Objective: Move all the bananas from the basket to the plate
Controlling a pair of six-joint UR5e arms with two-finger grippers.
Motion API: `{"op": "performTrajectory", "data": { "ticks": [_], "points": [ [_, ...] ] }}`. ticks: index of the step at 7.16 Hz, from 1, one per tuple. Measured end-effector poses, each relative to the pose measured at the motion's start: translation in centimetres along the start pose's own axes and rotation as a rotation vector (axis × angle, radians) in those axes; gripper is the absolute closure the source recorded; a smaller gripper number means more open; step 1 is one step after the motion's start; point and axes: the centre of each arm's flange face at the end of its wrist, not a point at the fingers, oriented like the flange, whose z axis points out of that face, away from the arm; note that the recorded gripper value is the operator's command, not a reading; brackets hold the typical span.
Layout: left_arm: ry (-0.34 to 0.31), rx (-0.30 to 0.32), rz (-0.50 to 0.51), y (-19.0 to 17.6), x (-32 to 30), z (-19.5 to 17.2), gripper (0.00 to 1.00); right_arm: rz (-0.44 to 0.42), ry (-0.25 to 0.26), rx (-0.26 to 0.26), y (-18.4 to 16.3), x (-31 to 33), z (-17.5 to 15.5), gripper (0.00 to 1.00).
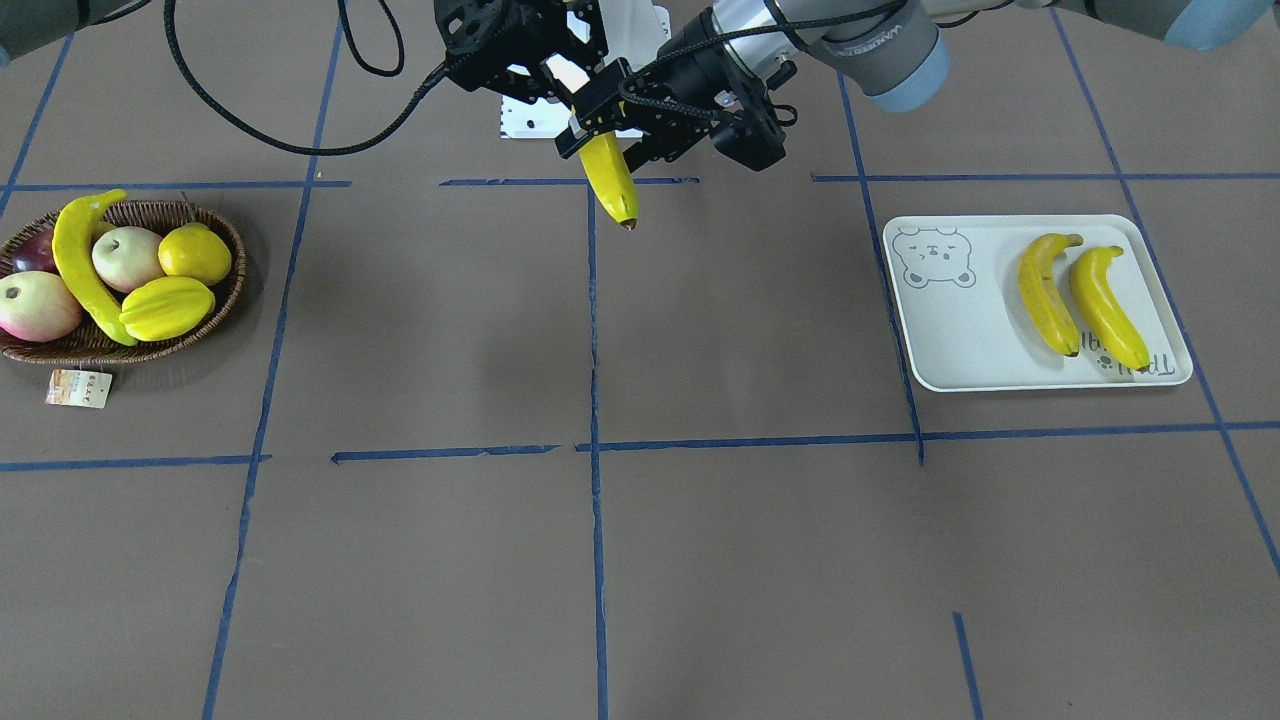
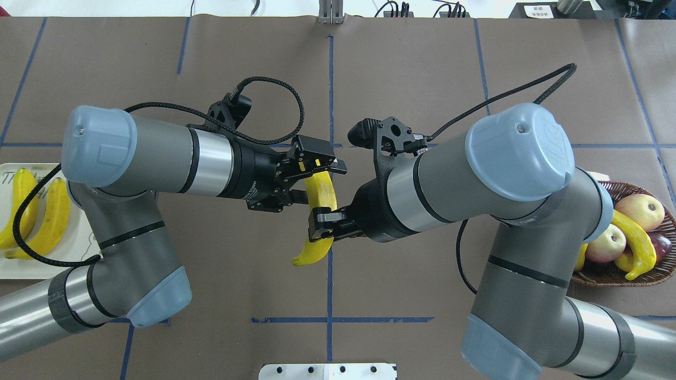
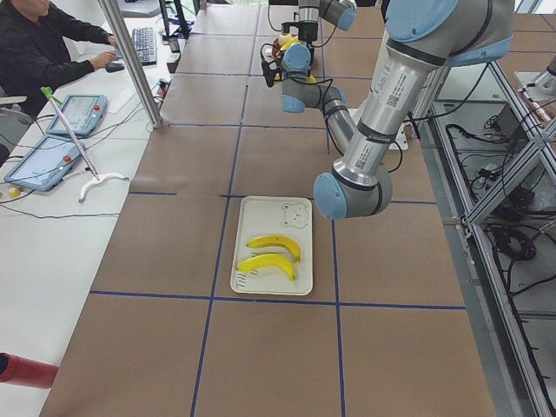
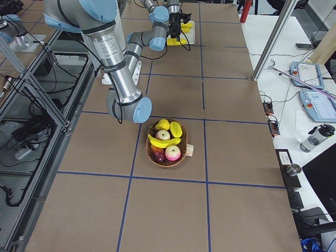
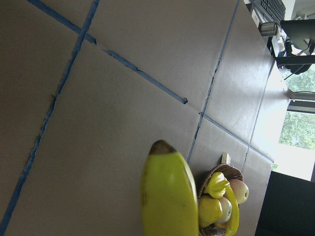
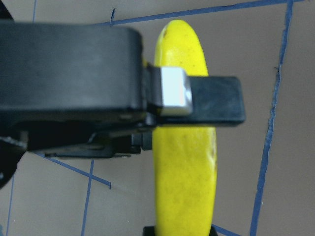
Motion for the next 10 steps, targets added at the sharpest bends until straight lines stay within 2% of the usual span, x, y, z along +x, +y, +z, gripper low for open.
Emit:
{"op": "performTrajectory", "data": {
  "ticks": [1, 2, 3, 4, 8, 9, 10],
  "points": [
    [0.004, -0.004, 0.002, 0.3, 0.1, -0.1, 1.0, 0.0, 0.0, 0.0, 0.0, 0.0, 0.0, 0.97],
    [0.005, -0.005, 0.005, 0.4, 0.1, -0.3, 1.0, 0.0, -0.002, 0.001, 0.1, -0.1, -0.1, 0.84],
    [0.004, -0.005, 0.007, 0.4, 0.0, -0.4, 1.0, -0.002, -0.006, 0.002, 0.1, -0.2, -0.3, 0.09],
    [0.006, -0.003, 0.007, 0.3, 0.0, -0.5, 1.0, -0.005, -0.012, 0.002, 0.2, -0.4, -0.5, 0.0],
    [0.001, 0.007, 0.004, -0.1, -0.1, -0.7, 1.0, 0.052, -0.032, 0.006, 0.6, -0.9, -1.6, 0.0],
    [-0.014, 0.023, -0.003, -0.8, -0.2, -0.8, 1.0, 0.054, -0.033, 0.009, 0.6, -0.8, -1.7, 0.0],
    [-0.063, 0.059, -0.024, -2.3, -0.6, -0.8, 1.0, 0.054, -0.032, 0.015, 0.4, -0.7, -1.9, 0.0]
  ]
}}
